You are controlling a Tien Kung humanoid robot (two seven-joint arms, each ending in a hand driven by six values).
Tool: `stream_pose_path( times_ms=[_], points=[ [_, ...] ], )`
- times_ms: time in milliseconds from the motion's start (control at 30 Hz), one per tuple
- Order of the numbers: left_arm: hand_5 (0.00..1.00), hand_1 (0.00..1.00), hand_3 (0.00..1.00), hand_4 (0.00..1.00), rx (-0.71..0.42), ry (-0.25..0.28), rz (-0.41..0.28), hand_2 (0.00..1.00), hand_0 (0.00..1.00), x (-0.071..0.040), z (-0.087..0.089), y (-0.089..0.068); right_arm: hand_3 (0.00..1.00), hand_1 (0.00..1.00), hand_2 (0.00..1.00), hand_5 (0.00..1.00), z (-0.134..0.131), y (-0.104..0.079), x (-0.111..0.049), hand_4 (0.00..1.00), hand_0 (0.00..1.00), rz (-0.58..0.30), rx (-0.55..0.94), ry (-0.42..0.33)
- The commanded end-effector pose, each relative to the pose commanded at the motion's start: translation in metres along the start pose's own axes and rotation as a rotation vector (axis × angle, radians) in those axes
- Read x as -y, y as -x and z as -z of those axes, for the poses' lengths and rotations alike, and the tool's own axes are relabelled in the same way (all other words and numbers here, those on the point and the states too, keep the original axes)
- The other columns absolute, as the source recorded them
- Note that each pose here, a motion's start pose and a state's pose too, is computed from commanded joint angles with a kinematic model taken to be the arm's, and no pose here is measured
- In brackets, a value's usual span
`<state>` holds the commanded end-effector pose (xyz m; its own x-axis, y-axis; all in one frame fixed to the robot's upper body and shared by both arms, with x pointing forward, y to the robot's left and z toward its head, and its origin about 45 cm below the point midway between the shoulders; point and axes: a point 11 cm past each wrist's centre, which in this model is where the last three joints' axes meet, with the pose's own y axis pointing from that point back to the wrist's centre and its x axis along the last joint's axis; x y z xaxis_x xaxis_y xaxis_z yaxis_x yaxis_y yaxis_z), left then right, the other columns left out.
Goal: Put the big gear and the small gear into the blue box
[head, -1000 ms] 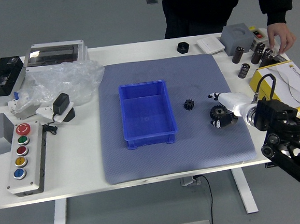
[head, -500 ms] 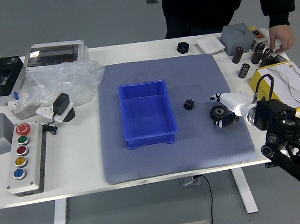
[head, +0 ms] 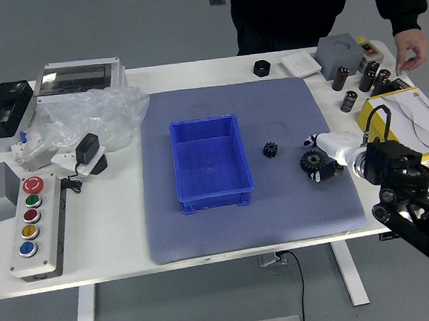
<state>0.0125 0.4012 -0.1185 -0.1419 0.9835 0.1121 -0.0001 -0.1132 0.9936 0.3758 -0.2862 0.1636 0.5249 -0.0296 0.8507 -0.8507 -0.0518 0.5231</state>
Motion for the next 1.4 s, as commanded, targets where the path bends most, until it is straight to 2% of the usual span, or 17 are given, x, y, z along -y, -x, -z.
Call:
stream_pose_path(
  times_ms=[233,267,433,467,633,667,833,867,1033,1067,1233,1267,1400],
  points=[
    [0.240,0.810,0.817,0.628,0.001,-0.001,0.000,0.801,0.782,0.0000,0.0004,0.0001,0.863,0.817,0.828,0.285,0.0021,0.0033,0.0011,0.734,0.828,0.008,-0.004,0.001],
    [0.237,0.811,0.818,0.628,0.001,-0.001,0.000,0.801,0.782,0.0000,0.0005,0.0000,0.825,0.771,0.794,0.286,0.0023,0.0036,0.0011,0.734,0.800,0.009,-0.004,0.001],
    [0.237,0.811,0.818,0.628,0.002,-0.002,0.000,0.801,0.782,0.0000,0.0010,-0.0002,0.825,0.771,0.794,0.286,0.0030,0.0054,0.0015,0.734,0.800,0.013,-0.005,0.002],
    [0.238,0.810,0.818,0.628,0.002,-0.002,0.000,0.801,0.782,0.0000,0.0010,-0.0002,0.756,0.709,0.749,0.285,0.0031,0.0058,0.0016,0.722,0.723,0.013,-0.005,0.002],
    [0.238,0.810,0.818,0.628,0.003,-0.002,0.001,0.801,0.782,0.0000,0.0010,-0.0001,0.756,0.709,0.749,0.285,0.0029,0.0066,0.0020,0.722,0.723,0.014,-0.004,0.004],
    [0.238,0.810,0.818,0.629,0.003,-0.002,0.001,0.800,0.782,0.0001,0.0011,-0.0001,0.687,0.639,0.693,0.289,0.0028,0.0066,0.0020,0.675,0.643,0.013,-0.003,0.004],
    [0.238,0.810,0.818,0.629,0.003,-0.002,0.001,0.800,0.782,0.0000,0.0010,-0.0001,0.687,0.639,0.693,0.289,0.0022,0.0065,0.0024,0.675,0.643,0.007,-0.003,0.007],
    [0.237,0.810,0.818,0.628,0.003,-0.002,0.001,0.800,0.782,0.0000,0.0009,-0.0001,0.637,0.557,0.621,0.265,0.0021,0.0064,0.0025,0.582,0.535,0.005,-0.002,0.007],
    [0.237,0.810,0.818,0.628,0.003,-0.001,0.001,0.800,0.782,0.0000,0.0007,0.0000,0.637,0.557,0.621,0.265,0.0019,0.0055,0.0029,0.582,0.535,-0.005,0.000,0.008],
    [0.236,0.811,0.818,0.627,0.003,-0.001,0.001,0.800,0.781,0.0000,0.0007,0.0000,0.616,0.519,0.562,0.264,0.0019,0.0053,0.0029,0.514,0.489,-0.007,0.001,0.008],
    [0.236,0.811,0.818,0.627,0.002,-0.001,0.001,0.800,0.781,0.0001,0.0007,0.0001,0.616,0.519,0.562,0.264,0.0014,0.0045,0.0032,0.514,0.489,-0.015,0.002,0.008],
    [0.237,0.810,0.818,0.628,0.002,-0.001,0.001,0.799,0.781,0.0001,0.0006,0.0002,0.595,0.484,0.507,0.254,0.0013,0.0041,0.0033,0.482,0.433,-0.018,0.002,0.008],
    [0.237,0.810,0.818,0.628,0.002,0.000,0.002,0.799,0.781,0.0001,0.0003,0.0004,0.595,0.484,0.507,0.254,0.0012,0.0023,0.0034,0.482,0.433,-0.030,0.004,0.008]
  ],
)
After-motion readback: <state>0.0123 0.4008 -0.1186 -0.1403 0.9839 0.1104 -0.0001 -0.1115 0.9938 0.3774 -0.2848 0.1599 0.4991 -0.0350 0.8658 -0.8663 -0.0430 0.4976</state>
